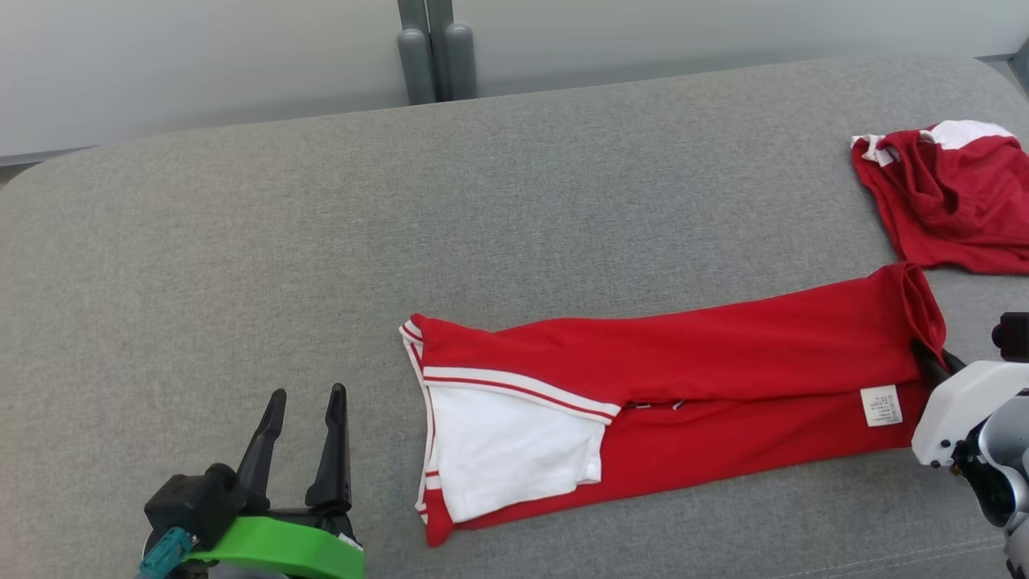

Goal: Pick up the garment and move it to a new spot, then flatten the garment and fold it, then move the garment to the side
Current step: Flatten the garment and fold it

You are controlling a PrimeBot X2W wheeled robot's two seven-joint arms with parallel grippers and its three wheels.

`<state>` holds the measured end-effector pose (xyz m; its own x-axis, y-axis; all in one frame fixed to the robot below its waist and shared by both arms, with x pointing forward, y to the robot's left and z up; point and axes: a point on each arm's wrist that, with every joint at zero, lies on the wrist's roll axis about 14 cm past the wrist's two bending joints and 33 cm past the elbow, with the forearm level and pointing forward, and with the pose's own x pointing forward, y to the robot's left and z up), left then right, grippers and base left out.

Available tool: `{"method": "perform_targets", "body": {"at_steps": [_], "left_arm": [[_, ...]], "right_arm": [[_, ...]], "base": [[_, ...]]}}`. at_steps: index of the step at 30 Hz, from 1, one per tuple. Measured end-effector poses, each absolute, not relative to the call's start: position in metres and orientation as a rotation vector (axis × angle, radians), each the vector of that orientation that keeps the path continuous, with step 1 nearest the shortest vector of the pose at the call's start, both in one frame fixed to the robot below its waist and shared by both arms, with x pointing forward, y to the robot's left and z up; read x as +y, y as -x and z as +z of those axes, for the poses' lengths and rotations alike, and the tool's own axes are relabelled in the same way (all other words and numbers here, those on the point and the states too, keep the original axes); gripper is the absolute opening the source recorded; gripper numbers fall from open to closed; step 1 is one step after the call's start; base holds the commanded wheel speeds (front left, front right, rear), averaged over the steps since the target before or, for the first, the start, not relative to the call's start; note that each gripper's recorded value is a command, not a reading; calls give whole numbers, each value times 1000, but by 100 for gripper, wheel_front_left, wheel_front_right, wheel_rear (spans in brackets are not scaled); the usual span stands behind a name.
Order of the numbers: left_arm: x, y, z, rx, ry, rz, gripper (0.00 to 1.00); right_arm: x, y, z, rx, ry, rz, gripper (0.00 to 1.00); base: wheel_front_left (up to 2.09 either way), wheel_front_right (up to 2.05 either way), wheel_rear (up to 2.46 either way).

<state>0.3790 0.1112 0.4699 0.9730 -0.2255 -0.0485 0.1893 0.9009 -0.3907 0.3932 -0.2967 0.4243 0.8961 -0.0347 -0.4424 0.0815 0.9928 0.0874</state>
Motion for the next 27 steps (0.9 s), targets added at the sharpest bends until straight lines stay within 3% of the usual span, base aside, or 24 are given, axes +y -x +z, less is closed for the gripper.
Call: {"method": "perform_targets", "body": {"at_steps": [4,9,27], "left_arm": [[104,-381,471,93,392,-237,100],[97,-382,473,91,389,-261,100],[105,-376,479,70,386,-242,100]], "right_arm": [[-307,-389,436,434,-103,-79,0],[-283,-389,451,394,-163,-21,0],[-121,-383,502,347,-405,433,0]], "base": [[0,0,0],[0,0,0],[0,0,0]]}}
